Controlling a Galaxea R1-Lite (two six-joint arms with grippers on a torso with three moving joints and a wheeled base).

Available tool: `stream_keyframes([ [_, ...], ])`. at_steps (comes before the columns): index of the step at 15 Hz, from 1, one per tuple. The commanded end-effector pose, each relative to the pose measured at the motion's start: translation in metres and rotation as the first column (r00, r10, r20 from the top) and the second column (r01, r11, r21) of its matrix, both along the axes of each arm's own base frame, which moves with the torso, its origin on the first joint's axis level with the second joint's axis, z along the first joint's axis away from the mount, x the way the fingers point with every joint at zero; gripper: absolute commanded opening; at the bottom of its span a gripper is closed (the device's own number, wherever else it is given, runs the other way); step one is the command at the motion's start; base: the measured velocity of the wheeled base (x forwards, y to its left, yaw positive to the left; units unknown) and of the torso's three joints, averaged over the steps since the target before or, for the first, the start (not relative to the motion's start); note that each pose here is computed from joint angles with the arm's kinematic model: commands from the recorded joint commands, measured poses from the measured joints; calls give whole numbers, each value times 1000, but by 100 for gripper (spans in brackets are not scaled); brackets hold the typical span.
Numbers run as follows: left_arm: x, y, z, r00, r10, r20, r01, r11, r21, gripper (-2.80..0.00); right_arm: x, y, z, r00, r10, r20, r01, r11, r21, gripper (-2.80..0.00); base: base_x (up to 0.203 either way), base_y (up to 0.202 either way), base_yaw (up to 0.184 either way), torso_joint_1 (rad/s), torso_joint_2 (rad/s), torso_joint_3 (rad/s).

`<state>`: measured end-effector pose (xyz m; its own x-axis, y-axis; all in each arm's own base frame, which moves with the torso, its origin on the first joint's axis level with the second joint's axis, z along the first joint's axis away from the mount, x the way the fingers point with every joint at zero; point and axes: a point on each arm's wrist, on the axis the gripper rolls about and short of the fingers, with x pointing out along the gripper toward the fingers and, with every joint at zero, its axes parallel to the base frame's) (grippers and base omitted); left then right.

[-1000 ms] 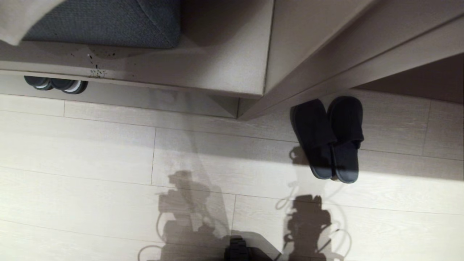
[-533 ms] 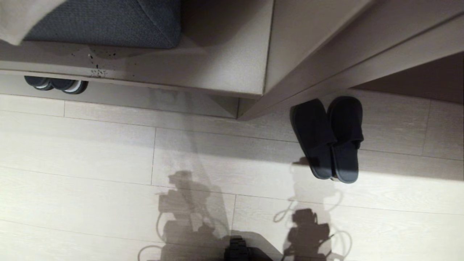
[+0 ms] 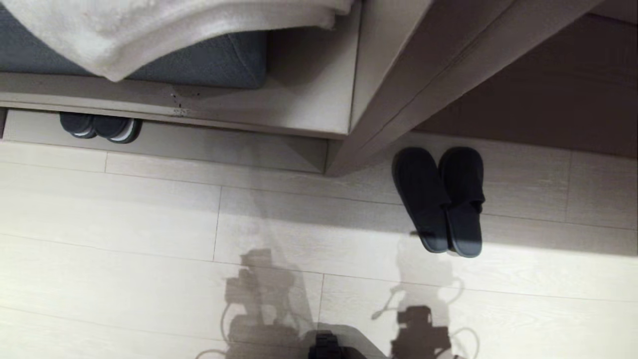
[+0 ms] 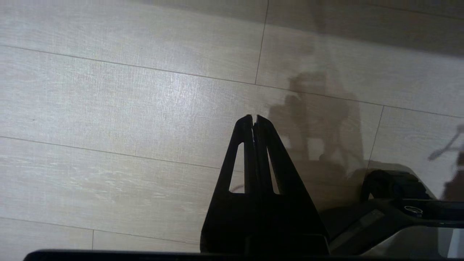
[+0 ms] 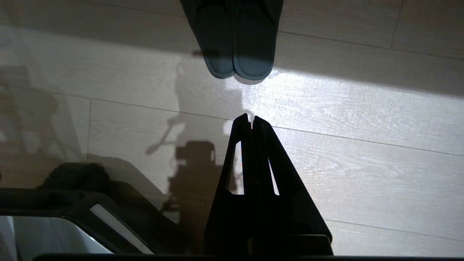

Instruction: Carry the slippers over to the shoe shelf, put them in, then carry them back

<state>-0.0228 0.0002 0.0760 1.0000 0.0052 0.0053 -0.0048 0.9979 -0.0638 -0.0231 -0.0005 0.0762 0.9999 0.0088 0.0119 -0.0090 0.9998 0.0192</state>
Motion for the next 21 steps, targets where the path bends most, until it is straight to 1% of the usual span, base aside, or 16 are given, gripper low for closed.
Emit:
stream_keyframes([
  [1, 0, 0, 0, 1000, 2, 1, -2, 1000, -1, -280, 0, 0, 0, 1000, 0, -3, 0, 1000, 1, -280, 0, 0, 0, 2, -2, 194],
  [21, 0, 0, 0, 1000, 1, 1, -1, 1000, -1, -280, 0, 0, 0, 1000, 0, -3, 0, 1000, 1, -280, 0, 0, 0, 3, 2, 203],
])
